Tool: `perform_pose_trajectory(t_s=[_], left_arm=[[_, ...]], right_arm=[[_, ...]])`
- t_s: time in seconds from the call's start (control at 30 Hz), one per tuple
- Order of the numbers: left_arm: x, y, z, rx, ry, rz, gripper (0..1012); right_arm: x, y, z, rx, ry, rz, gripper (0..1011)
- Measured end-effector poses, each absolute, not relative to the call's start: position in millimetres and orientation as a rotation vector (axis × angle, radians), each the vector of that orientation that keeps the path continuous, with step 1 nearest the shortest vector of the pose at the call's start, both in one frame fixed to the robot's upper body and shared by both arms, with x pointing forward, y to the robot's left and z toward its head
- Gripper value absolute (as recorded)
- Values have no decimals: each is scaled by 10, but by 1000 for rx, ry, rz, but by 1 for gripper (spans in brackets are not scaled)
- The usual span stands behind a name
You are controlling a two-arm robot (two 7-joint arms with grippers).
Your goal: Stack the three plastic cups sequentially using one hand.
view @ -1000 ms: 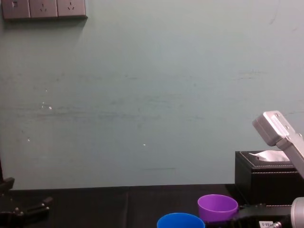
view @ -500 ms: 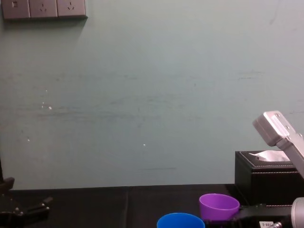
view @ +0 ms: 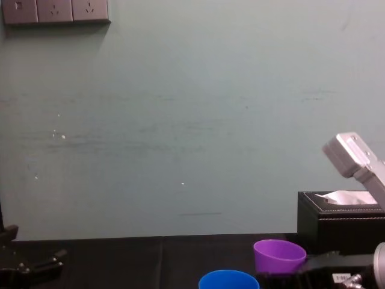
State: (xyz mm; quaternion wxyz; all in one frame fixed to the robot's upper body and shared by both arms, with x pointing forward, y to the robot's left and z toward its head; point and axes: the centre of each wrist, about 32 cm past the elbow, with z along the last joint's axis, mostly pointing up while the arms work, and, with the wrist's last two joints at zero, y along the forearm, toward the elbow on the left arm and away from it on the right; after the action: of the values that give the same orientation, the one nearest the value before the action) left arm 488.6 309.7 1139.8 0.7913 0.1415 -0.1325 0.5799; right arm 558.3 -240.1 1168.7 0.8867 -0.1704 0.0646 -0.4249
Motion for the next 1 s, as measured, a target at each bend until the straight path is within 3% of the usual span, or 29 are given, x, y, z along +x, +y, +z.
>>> perform_pose_trajectory(t_s=[0.23, 0.7, 1.0], left_arm=[[4886, 3097, 11398, 304, -285, 1248, 1000], [4886, 3097, 11398, 304, -285, 1248, 1000], [4886, 3097, 11398, 305, -285, 1248, 1000]], right_arm=[[5554, -2437, 11913, -374, 106, -863, 723], [5386, -2478, 12591, -333, 15, -782, 723], [5258, -2420, 12756, -309, -12, -713, 723]])
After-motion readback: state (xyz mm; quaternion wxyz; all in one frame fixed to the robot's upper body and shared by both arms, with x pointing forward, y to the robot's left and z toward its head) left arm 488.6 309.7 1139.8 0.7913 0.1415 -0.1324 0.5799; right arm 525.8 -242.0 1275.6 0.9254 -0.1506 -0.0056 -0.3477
